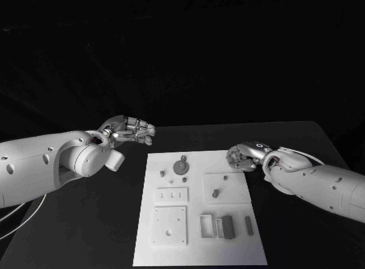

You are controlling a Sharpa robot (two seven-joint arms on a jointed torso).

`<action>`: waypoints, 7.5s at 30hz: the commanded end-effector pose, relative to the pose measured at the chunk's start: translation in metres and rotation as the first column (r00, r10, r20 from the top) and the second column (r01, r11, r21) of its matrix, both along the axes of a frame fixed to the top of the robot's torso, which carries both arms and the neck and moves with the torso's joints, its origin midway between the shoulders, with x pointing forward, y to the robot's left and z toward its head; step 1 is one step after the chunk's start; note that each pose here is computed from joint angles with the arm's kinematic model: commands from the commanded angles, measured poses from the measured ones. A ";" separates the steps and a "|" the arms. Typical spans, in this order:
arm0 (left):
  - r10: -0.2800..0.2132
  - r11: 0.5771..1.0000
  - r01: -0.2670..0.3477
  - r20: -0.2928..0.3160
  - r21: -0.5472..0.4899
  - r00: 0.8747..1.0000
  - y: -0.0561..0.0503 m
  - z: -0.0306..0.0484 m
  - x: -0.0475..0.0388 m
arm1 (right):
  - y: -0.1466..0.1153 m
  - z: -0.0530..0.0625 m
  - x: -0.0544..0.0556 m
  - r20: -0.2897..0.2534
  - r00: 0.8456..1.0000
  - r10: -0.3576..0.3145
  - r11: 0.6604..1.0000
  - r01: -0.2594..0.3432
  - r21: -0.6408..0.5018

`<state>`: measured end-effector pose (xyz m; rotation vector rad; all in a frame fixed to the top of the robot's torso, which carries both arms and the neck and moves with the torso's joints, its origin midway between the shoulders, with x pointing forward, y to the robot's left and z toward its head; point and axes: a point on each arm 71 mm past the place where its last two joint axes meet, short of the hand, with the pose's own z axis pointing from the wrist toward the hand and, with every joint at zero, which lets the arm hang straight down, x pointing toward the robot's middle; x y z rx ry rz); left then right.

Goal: Assemble the parts on the task board

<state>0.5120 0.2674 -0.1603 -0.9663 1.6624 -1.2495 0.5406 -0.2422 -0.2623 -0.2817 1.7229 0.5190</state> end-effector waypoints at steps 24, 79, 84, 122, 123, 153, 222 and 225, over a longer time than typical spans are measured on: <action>-0.040 0.988 0.042 -0.019 0.150 0.999 -0.007 -0.0059 0.0050 | 0.017 0.025 -0.008 0.019 1.000 -0.016 0.998 0.014 0.065; -0.088 0.882 0.197 -0.262 0.428 0.961 -0.103 -0.0401 -0.0117 | 0.164 0.063 -0.043 -0.147 0.987 0.072 0.995 -0.062 0.073; -0.087 0.879 0.199 -0.264 0.434 0.961 -0.104 -0.0405 -0.0115 | 0.167 0.063 -0.045 -0.146 0.986 0.081 0.995 -0.071 0.076; -0.114 0.857 0.253 -0.312 0.449 0.943 -0.111 -0.0434 -0.0166 | 0.179 0.064 -0.054 -0.130 0.985 0.115 0.993 -0.109 0.053; -0.112 0.858 0.251 -0.312 0.448 0.943 -0.111 -0.0434 -0.0165 | 0.179 0.064 -0.054 -0.131 0.985 0.116 0.993 -0.110 0.052; -0.076 0.864 0.221 -0.318 0.452 0.945 -0.108 -0.0439 -0.0141 | 0.183 0.063 -0.061 -0.142 0.981 0.129 0.991 -0.123 0.050; -0.036 0.917 0.187 -0.392 0.354 0.919 -0.108 -0.0468 -0.0152 | 0.160 0.054 -0.048 -0.118 0.992 0.053 0.997 -0.045 0.063; -0.039 0.914 0.193 -0.396 0.358 0.918 -0.106 -0.0470 -0.0154 | 0.148 0.054 -0.044 -0.106 0.994 0.025 0.997 -0.018 0.070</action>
